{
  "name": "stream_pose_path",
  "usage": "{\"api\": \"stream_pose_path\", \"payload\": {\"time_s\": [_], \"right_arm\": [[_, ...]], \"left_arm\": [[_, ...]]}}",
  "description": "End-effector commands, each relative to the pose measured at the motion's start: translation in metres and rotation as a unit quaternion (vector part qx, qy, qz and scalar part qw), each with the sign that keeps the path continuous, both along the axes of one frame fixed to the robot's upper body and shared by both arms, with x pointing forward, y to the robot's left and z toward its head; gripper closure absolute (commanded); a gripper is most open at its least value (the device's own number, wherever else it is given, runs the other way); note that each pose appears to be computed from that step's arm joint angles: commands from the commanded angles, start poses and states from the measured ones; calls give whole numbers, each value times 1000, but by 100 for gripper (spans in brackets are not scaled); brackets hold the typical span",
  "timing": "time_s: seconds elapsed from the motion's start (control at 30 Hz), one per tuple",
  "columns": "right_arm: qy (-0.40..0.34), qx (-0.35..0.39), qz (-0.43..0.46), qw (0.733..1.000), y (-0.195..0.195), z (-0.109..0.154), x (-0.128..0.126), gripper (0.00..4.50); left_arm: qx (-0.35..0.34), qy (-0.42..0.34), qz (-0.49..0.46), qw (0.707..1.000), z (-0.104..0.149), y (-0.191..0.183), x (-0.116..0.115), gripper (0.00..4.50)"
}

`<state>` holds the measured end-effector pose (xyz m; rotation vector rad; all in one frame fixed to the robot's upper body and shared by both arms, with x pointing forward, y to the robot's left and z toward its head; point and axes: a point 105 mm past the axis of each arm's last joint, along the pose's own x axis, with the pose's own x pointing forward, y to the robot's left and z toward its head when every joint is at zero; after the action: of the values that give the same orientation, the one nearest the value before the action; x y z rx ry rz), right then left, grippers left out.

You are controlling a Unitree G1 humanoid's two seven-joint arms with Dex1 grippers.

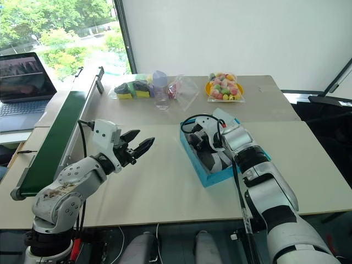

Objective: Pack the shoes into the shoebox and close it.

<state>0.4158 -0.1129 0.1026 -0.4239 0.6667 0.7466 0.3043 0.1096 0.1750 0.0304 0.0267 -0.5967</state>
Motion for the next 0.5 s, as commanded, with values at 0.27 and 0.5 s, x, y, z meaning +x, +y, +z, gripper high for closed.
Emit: {"api": "stream_pose_path", "payload": {"time_s": [0.27, 0.5], "right_arm": [[-39, 114, -36, 992, -1, 92, -17, 3], [-62, 157, -75, 983, -16, 133, -37, 3]], "left_arm": [[5, -31, -61, 998, 12, -24, 6, 137], [6, -39, -98, 994, 15, -37, 17, 137]]}}
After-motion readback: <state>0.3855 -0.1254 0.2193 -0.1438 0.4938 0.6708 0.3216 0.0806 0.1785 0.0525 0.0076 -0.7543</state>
